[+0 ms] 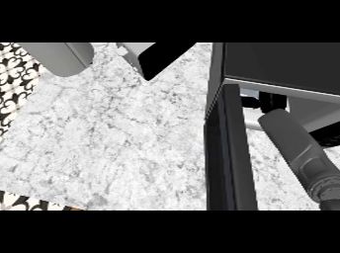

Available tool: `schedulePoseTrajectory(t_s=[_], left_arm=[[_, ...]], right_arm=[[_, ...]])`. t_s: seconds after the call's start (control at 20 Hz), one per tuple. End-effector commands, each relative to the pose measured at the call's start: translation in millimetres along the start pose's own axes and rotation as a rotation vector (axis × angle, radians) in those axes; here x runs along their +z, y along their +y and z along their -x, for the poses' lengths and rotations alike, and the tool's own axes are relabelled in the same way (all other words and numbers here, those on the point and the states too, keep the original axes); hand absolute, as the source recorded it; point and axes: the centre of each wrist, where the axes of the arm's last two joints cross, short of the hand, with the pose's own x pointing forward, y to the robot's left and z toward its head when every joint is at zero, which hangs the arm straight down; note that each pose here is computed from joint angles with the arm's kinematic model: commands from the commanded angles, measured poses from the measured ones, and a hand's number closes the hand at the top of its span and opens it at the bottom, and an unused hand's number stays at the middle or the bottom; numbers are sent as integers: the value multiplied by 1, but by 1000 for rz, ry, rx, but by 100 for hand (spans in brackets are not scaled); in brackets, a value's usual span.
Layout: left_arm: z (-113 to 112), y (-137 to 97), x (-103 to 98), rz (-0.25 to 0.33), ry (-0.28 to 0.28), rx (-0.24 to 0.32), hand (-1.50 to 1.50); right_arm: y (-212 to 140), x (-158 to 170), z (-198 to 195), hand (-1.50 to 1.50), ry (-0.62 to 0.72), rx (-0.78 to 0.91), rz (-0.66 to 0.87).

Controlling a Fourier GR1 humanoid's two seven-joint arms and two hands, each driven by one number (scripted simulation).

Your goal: Pick up the milk, place it into the microwave and close the microwave

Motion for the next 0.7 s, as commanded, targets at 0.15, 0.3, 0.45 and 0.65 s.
schedulePoseTrajectory(t_s=[0.15, 0.3, 0.45, 0.65], left_arm=[[1, 4, -3, -5, -30, -6, -150], [5, 1, -2, -7, -31, -14, -150], [4, 1, -4, -7, -32, -18, -150], [5, 0, -3, -3, -43, -12, -150]], right_arm=[[20, 9, -29, -150, -54, -115, -130], [27, 17, -31, -150, -88, -154, -179], [27, 9, -44, -150, -64, -256, -181], [30, 12, -50, -150, -52, -394, -159]])
